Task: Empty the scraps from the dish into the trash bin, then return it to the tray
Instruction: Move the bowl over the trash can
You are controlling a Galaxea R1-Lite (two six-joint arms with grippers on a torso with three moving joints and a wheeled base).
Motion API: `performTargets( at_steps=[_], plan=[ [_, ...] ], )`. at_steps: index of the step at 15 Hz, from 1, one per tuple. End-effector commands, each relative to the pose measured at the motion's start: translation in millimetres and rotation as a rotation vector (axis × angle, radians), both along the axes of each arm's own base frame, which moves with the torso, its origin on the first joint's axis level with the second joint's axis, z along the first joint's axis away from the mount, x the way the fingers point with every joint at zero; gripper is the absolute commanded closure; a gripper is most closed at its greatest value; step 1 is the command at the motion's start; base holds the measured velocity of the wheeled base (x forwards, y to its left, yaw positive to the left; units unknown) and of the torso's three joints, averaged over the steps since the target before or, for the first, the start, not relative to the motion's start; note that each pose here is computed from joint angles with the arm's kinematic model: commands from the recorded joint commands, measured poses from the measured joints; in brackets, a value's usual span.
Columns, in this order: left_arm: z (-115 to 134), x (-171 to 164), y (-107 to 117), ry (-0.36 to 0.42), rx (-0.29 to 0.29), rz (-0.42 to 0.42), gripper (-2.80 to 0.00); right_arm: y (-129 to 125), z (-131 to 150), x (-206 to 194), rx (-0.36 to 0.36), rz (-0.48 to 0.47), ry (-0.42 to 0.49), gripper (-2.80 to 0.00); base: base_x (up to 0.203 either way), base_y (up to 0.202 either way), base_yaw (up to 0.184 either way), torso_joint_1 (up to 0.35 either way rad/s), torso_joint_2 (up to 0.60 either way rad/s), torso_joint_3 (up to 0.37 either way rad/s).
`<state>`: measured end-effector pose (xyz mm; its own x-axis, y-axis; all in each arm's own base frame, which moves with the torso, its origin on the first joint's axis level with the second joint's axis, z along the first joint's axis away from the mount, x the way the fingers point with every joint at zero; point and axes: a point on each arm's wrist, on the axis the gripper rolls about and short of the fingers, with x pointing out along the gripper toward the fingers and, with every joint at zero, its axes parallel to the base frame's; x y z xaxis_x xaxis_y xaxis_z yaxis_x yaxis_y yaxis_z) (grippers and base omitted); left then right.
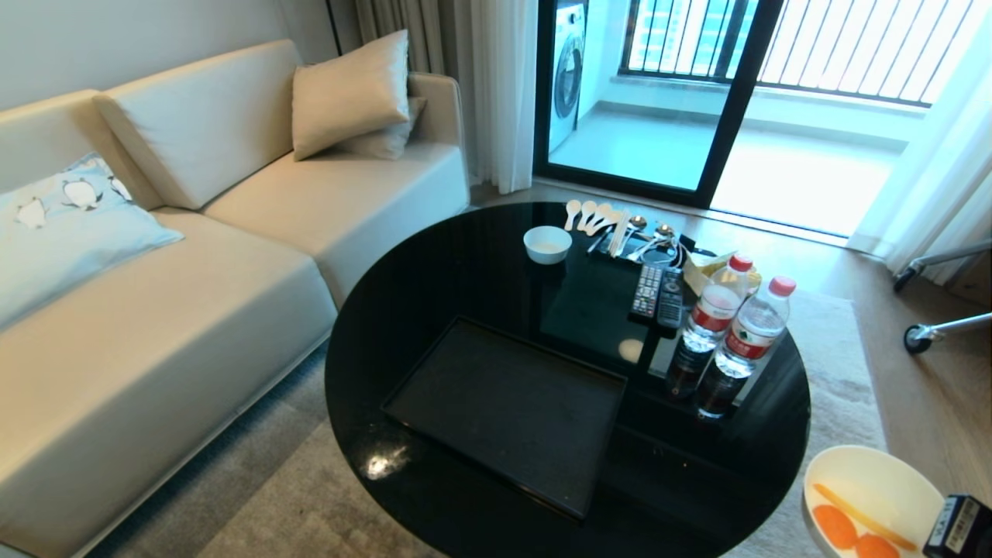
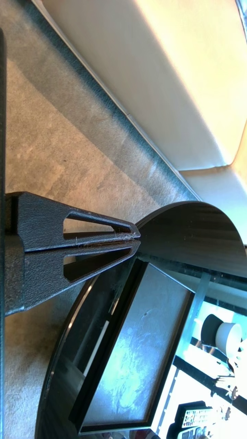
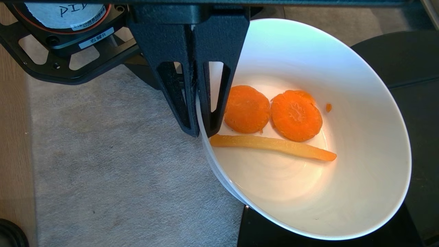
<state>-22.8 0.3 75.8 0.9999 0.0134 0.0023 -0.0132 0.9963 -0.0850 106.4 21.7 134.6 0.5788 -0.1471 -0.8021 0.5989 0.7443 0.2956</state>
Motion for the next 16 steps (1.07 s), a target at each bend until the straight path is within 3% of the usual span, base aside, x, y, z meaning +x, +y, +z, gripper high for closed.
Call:
performTargets(
  at_steps=[1,11,16],
  plan=[
    [0,0,0,-0.001,-0.001,0.000,0.00,-1,2,-3,0.005,-0.003,-0.014,0.00,0.000,0.000,0.000,0.000,0.00,0.000],
    [0,0,0,0.001,-0.001,0.000,0.00,-3,-3,-13,0.001,0.000,-0.006,0.00,0.000,0.000,0.000,0.000,0.00,0.000],
    [0,0,0,-0.001,-0.001,0.000,0.00,-3,-3,-14,0.002,0.000,-0.009,0.00,-0.153,0.000,0.000,0.003,0.00,0.003]
  ],
)
